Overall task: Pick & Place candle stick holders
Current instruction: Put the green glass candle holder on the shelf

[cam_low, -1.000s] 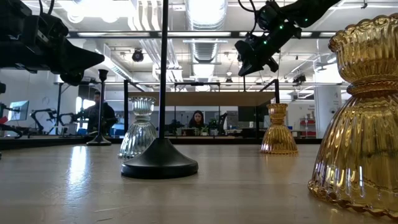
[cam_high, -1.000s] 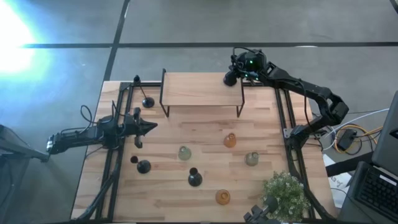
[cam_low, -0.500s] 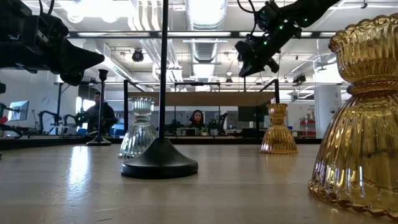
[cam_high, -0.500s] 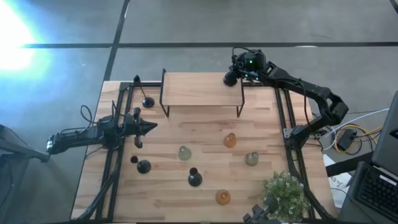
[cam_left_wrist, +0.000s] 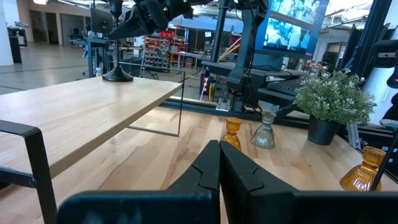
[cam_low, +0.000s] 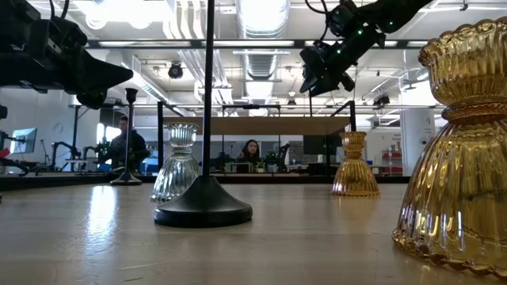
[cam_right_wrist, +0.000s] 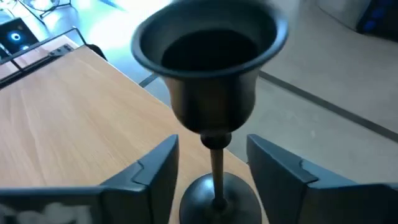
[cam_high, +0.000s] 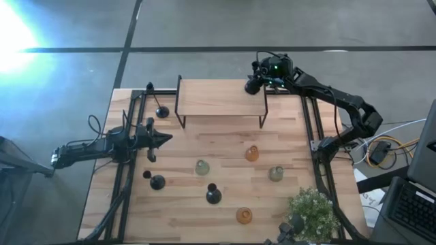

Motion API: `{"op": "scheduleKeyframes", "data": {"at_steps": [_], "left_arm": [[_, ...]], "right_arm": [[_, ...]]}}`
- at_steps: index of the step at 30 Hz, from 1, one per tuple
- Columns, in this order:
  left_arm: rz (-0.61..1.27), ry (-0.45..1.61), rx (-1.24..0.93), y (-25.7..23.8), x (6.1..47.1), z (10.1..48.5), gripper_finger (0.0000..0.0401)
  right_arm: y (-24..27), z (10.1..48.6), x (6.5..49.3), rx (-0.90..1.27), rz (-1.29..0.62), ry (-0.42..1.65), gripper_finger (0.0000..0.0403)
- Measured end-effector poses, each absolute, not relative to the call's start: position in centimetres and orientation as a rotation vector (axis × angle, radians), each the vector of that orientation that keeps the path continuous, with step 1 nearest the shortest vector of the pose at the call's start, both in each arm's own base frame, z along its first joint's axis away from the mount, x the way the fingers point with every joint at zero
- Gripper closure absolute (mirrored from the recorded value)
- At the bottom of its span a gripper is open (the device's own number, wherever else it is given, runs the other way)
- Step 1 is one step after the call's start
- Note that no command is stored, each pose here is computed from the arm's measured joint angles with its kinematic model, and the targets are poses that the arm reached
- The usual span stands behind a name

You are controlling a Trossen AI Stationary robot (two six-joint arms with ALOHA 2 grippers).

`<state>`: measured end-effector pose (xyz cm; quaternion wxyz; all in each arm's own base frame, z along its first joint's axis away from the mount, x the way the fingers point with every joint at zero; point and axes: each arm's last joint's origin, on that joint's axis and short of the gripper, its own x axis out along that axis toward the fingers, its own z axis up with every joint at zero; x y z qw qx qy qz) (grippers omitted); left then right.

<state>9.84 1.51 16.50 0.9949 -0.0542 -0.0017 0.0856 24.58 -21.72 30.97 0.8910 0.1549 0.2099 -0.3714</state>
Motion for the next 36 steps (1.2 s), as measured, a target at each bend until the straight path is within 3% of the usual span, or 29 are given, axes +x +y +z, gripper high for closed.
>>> {"op": "scheduleKeyframes", "data": {"at_steps": [7, 17, 23, 36], "left_arm": [[0.171, -0.004, -0.109, 1.5, 9.8, 16.5, 0.0396], [0.171, -0.004, -0.109, 1.5, 9.8, 16.5, 0.0396], [0.171, -0.004, -0.109, 1.5, 9.8, 16.5, 0.0396], [0.171, -0.004, -0.109, 1.5, 9.8, 16.5, 0.0396]], "right_arm": [[-20.7, 32.5, 23.0, 0.306, -0.775, 0.443, 0.0176], [-17.1, 35.1, 19.4, 0.383, -0.685, 0.483, 0.0164], [-13.9, 37.1, 17.1, 0.459, -0.431, 0.436, 0.018], [-4.9, 40.3, 12.0, 0.634, -0.277, 0.517, 0.0234]]}}
